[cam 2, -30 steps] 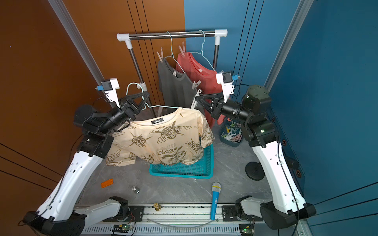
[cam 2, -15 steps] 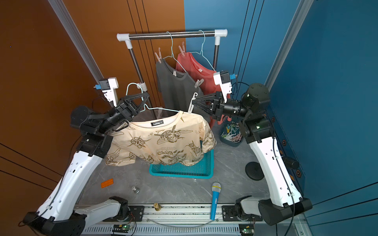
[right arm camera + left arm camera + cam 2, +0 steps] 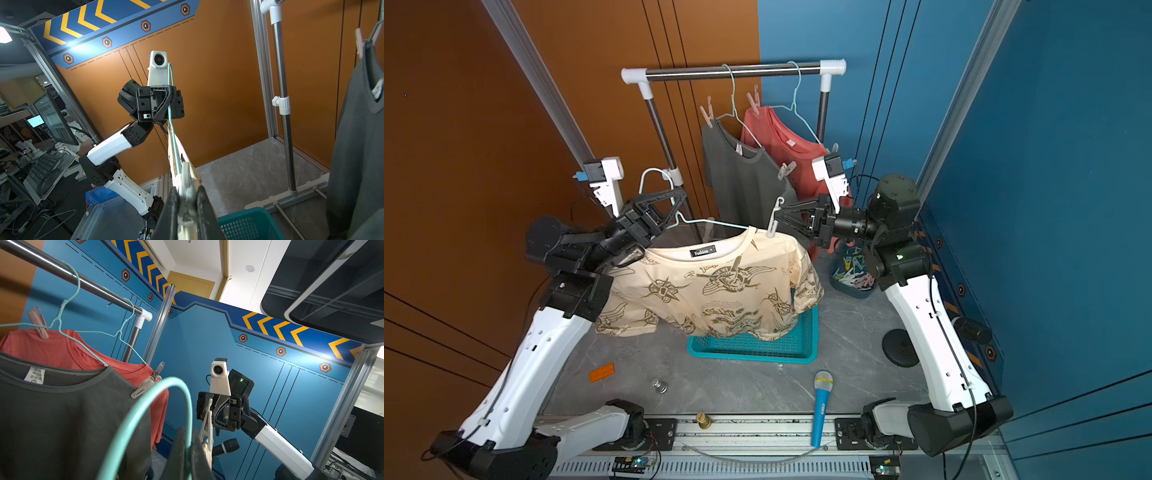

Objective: Use clothespins to secure the t-shirt on both sides of the hanger
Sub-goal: Clamp the T-shirt on the hanger.

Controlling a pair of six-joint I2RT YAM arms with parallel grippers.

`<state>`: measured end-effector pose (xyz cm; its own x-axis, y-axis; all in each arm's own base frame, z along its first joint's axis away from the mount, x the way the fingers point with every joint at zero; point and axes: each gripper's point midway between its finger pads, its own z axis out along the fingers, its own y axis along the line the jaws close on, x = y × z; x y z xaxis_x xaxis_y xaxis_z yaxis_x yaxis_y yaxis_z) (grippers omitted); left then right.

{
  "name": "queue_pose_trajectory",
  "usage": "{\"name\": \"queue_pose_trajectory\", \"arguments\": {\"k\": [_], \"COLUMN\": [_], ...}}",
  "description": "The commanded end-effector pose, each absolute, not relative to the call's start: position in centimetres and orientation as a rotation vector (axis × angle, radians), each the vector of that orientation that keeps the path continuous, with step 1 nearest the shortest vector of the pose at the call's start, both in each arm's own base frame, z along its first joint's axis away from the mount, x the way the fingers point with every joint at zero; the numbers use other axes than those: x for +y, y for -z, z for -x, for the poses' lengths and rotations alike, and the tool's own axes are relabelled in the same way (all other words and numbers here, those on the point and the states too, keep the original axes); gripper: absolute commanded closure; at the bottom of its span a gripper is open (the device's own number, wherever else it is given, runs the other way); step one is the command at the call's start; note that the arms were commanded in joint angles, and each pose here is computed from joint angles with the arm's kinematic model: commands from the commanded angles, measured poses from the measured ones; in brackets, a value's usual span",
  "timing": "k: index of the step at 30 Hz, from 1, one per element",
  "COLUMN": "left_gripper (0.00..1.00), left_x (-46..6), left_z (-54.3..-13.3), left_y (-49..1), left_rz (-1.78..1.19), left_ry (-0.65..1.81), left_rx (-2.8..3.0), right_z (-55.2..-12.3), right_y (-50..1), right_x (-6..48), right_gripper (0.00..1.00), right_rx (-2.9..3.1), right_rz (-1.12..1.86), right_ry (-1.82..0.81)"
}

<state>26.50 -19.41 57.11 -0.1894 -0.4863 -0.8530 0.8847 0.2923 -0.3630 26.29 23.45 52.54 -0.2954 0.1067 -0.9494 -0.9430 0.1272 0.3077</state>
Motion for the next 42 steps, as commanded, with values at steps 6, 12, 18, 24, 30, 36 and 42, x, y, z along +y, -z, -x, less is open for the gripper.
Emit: {"name": "queue_pose_trajectory", "arguments": {"k": [6, 12, 18, 24, 30, 36, 42], "left_gripper": [0.92, 0.92, 0.92, 0.92, 0.92, 0.92, 0.92], "left_x": [-18.5, -18.5, -18.7, -19.0, -19.3, -19.3, -19.1], "left_z": [-24.7, -25.2, -25.4, -24.8, -24.5, -24.4, -25.3], "left_y": [-59.9, -60.1, -60.1, -60.2, -60.0, -59.9, -59.6], "left_rz": [-0.466, -0.457, -0.467, -0.505, -0.533, -0.537, -0.503], "left_ry": [1.297, 1.309, 1.337, 1.358, 1.356, 1.355, 1.315], "left_rx": [1.112, 1.108, 1.101, 1.093, 1.104, 1.107, 1.143], "right_z": [-24.6, -22.7, -22.9, -24.7, -24.5, -23.0, -22.5], "right_y": [-52.5, -51.8, -51.0, -49.8, -48.6, -47.9, -47.0], "right_x": [23.2, 23.5, 23.2, 21.7, 21.8, 22.4, 22.2], "right_gripper": [1.0, 0.95, 0.47, 0.35, 0.38, 0.51, 0.5], "right_rx": [1.383, 1.368, 1.412, 1.495, 1.533, 1.539, 1.586], "right_rz": [0.94, 0.977, 0.93, 0.815, 0.802, 0.838, 0.809], "right_ry": [-1.365, -1.378, -1.336, -1.277, -1.308, -1.345, -1.303]}}
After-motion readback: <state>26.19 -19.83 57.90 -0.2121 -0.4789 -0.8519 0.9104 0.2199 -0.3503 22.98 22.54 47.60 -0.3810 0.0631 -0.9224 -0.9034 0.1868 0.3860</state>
